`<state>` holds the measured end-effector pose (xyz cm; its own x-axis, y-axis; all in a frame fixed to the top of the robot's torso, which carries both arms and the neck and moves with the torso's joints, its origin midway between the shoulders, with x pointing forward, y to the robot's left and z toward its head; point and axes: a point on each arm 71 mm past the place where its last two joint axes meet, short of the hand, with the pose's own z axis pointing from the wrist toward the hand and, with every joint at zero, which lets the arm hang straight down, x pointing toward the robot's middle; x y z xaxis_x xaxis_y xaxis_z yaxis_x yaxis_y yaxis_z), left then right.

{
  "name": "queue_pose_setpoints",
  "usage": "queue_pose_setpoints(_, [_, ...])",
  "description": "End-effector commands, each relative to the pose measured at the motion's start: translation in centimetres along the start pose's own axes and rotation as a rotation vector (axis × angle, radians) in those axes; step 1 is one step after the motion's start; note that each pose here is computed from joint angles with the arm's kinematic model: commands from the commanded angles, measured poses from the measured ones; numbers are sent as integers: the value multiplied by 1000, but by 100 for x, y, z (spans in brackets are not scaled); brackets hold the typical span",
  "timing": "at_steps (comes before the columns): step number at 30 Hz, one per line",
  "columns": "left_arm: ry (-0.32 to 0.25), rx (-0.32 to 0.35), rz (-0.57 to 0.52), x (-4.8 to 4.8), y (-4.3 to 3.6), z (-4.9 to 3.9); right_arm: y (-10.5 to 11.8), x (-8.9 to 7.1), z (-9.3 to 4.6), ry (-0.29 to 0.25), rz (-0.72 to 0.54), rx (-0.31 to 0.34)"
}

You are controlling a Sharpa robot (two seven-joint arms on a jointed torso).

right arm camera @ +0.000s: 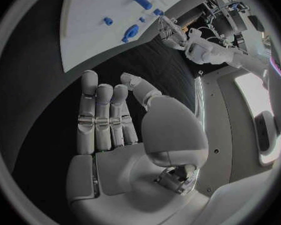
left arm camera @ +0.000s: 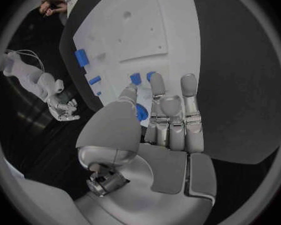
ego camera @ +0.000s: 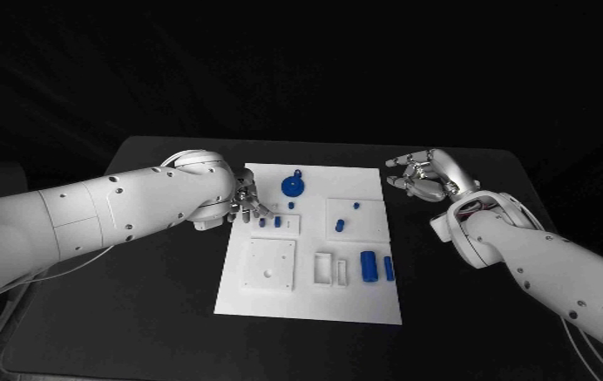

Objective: Assemble the parts on the task board

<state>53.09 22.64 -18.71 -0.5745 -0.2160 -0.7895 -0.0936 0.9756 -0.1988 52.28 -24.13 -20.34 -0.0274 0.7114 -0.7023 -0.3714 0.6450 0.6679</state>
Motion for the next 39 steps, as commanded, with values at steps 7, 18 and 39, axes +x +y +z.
queue_pose_setpoints(7, [-123, 168, -263, -279, -85, -105, -7, -4, -2, 2, 3, -5])
queue_pose_setpoints(18, [-317, 396, -146, -387, -356, -107, -2, -1, 1, -2, 7, -6])
queue_pose_setpoints(39, [-387, 532, 64, -182, -422, -10, 3, -4, 1, -6, 12, -10])
